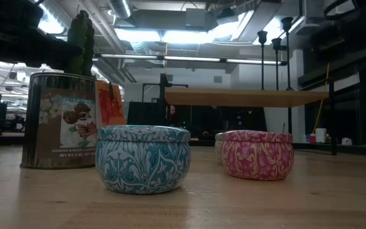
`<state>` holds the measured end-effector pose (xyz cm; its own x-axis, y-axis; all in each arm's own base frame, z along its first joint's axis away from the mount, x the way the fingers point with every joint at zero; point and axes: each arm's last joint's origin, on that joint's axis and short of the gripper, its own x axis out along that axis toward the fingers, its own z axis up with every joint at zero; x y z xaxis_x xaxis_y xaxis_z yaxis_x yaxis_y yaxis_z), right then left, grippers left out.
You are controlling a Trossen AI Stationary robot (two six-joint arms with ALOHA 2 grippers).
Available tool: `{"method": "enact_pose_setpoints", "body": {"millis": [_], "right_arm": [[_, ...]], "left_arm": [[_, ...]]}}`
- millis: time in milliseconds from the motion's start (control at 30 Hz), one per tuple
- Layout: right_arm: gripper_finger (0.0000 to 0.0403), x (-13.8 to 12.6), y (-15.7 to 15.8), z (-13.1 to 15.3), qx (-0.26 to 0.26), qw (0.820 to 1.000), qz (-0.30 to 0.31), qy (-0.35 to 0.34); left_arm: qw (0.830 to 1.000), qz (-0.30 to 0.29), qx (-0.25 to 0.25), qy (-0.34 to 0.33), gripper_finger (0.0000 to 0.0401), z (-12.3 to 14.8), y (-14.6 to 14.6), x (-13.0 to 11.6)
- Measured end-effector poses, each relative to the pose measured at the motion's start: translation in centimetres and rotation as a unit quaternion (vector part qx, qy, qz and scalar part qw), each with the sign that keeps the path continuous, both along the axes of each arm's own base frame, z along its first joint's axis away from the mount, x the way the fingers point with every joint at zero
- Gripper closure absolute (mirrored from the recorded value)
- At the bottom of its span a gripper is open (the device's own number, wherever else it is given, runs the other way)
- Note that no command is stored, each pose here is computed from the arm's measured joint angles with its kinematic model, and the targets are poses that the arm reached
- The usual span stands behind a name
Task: Pick & Place candle stick holders
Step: Put the blue scented candle on the shelf
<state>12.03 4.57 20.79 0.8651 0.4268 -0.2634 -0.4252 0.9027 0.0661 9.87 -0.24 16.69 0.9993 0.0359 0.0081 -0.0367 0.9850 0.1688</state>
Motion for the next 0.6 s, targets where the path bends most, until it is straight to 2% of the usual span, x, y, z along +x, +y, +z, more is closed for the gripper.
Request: {"method": "enact_pose_setpoints", "body": {"millis": [300,600], "right_arm": [[0.0392,-2.0,-0.6,-1.0,-0.006,0.998,0.019,-0.065],[0.0392,-3.0,-1.0,-3.3,0.003,0.993,0.018,-0.118]], "left_arm": [[1.0,0.0,0.0,0.0,0.0397,0.0,0.0,0.0],[1.0,0.0,0.0,0.0,0.0397,0.0,0.0,0.0]]}}
